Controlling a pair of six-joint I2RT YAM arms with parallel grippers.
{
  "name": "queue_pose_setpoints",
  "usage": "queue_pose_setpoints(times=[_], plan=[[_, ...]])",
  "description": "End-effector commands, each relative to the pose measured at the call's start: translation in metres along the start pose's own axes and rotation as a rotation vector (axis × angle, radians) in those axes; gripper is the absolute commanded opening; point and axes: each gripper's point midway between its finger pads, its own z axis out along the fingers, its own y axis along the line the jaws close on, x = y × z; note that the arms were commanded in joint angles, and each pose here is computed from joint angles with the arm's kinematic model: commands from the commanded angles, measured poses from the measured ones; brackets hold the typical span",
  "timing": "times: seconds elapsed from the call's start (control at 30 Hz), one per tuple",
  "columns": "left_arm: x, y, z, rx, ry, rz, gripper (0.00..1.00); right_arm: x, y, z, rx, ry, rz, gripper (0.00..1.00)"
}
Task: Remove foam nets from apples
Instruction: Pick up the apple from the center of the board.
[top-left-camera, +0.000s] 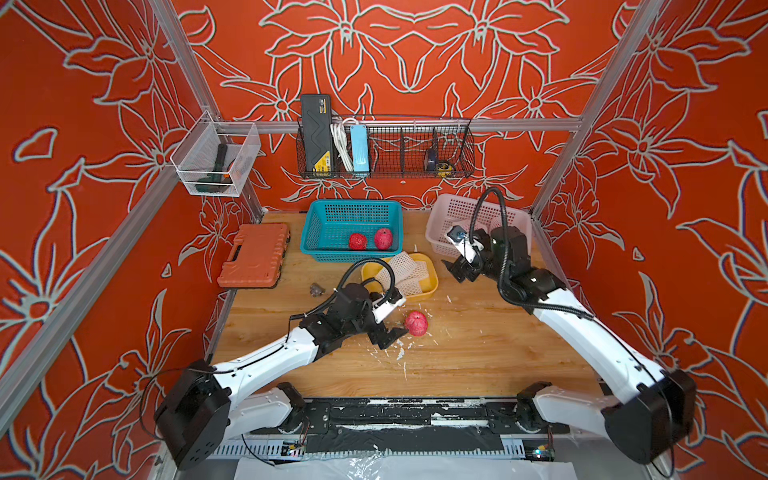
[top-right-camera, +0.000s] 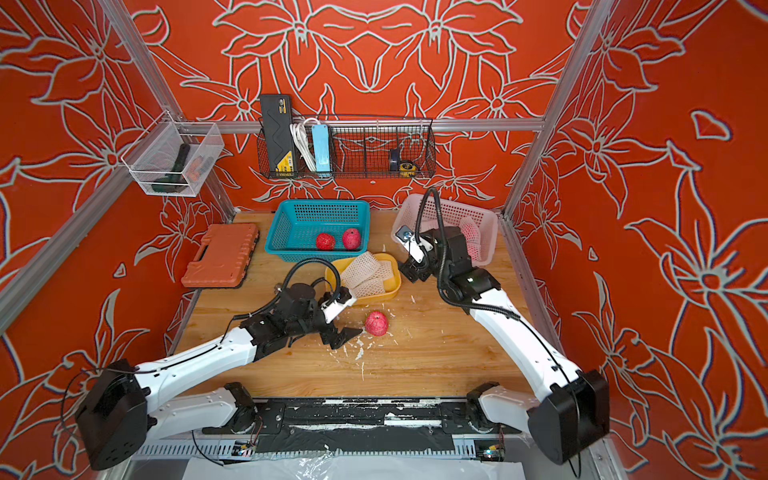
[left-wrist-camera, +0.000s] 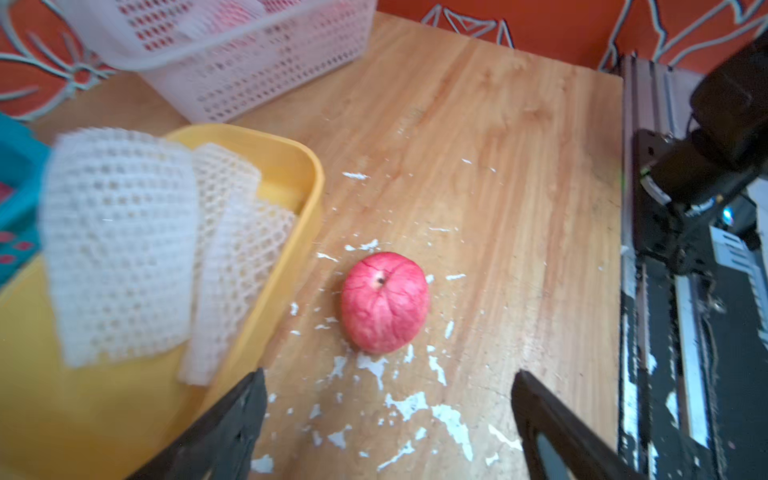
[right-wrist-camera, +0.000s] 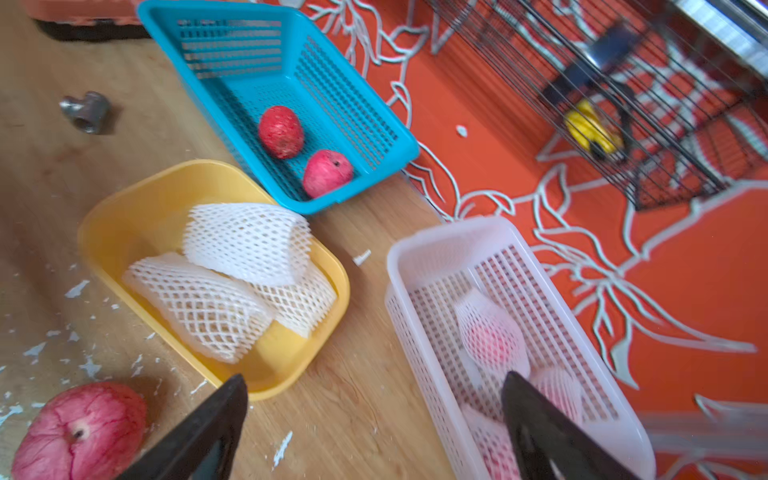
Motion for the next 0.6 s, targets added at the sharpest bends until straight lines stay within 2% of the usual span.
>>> queue_pose_setpoints(times=[0.0,0.17,0.3,0.53,0.57], plan=[[0.005,-0.010,0.017,0.054,0.018,0.031,0.95,0.026,-0.002,-0.013,0.052,0.071,0.093,0.98],[0.012,-0.004,0.047,0.086,0.090,0.035,0.97,0.042,0.004,-0.025,0.060,0.093,0.117,0.98],[0.021,-0.002,0.071,0.135,0.149,0.040,0.97,0.041,0.011,-0.029,0.036,0.051,0.092,0.98],[0.025,0.004,0.102,0.164,0.189,0.009,0.97,0.043,0.017,-0.020,0.000,0.040,0.077,0.98],[0.027,0.006,0.106,0.158,0.200,0.005,0.95,0.045,0.018,-0.017,-0.004,0.045,0.077,0.98]])
